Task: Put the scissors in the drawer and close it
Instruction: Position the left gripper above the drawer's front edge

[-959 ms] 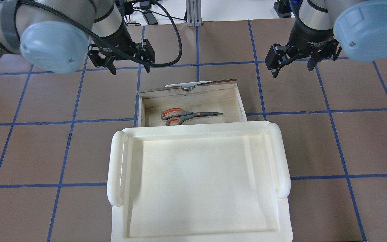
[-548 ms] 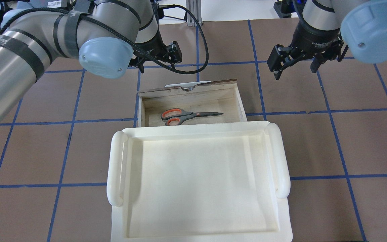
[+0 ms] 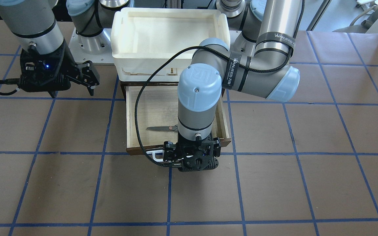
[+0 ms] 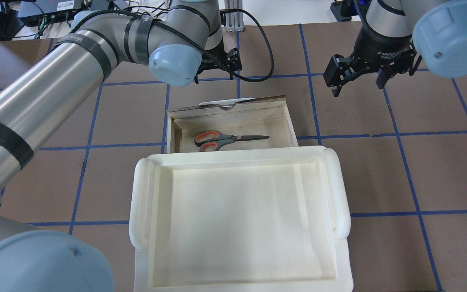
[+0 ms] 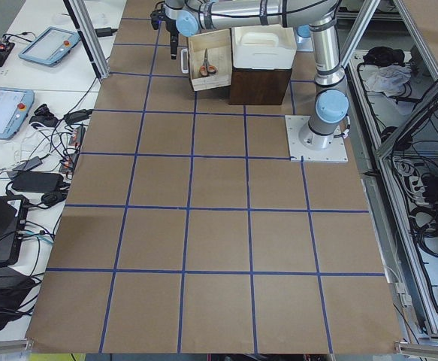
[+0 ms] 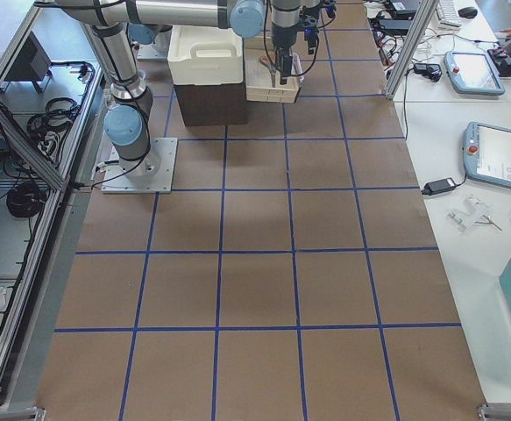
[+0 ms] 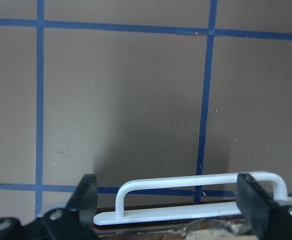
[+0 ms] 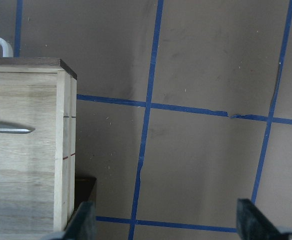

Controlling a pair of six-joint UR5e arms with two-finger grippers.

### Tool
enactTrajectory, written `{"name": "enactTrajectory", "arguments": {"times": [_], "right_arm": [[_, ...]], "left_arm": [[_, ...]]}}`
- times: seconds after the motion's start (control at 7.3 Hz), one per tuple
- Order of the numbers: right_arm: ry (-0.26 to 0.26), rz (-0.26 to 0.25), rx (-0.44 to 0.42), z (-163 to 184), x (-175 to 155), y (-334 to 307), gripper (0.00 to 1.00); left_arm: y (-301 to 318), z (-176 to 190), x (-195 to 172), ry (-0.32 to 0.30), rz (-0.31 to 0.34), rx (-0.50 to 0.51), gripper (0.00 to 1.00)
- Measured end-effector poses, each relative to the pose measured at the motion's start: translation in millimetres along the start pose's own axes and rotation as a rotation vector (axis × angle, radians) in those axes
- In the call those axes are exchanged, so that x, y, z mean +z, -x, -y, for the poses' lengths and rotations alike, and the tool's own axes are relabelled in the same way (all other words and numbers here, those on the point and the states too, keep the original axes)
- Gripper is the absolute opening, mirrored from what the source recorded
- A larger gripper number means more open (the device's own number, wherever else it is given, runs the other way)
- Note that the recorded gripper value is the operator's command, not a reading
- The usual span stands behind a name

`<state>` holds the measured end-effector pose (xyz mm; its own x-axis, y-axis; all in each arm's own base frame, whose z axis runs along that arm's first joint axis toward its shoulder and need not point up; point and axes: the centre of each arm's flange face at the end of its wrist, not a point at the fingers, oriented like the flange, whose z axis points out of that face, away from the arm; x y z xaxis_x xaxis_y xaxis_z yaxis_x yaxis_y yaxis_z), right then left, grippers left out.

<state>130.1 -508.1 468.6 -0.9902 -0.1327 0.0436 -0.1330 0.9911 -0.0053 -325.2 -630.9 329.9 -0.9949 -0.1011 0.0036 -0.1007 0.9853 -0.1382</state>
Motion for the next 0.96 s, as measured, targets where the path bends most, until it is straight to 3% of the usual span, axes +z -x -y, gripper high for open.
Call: {"name": "enactTrajectory", "arguments": {"times": [0.96], "right_arm": [[-0.001, -0.002, -0.016, 0, 0, -2, 1.0]], "left_arm": [[-25, 7, 83, 0.082, 0.036, 0.008, 1.0]]}}
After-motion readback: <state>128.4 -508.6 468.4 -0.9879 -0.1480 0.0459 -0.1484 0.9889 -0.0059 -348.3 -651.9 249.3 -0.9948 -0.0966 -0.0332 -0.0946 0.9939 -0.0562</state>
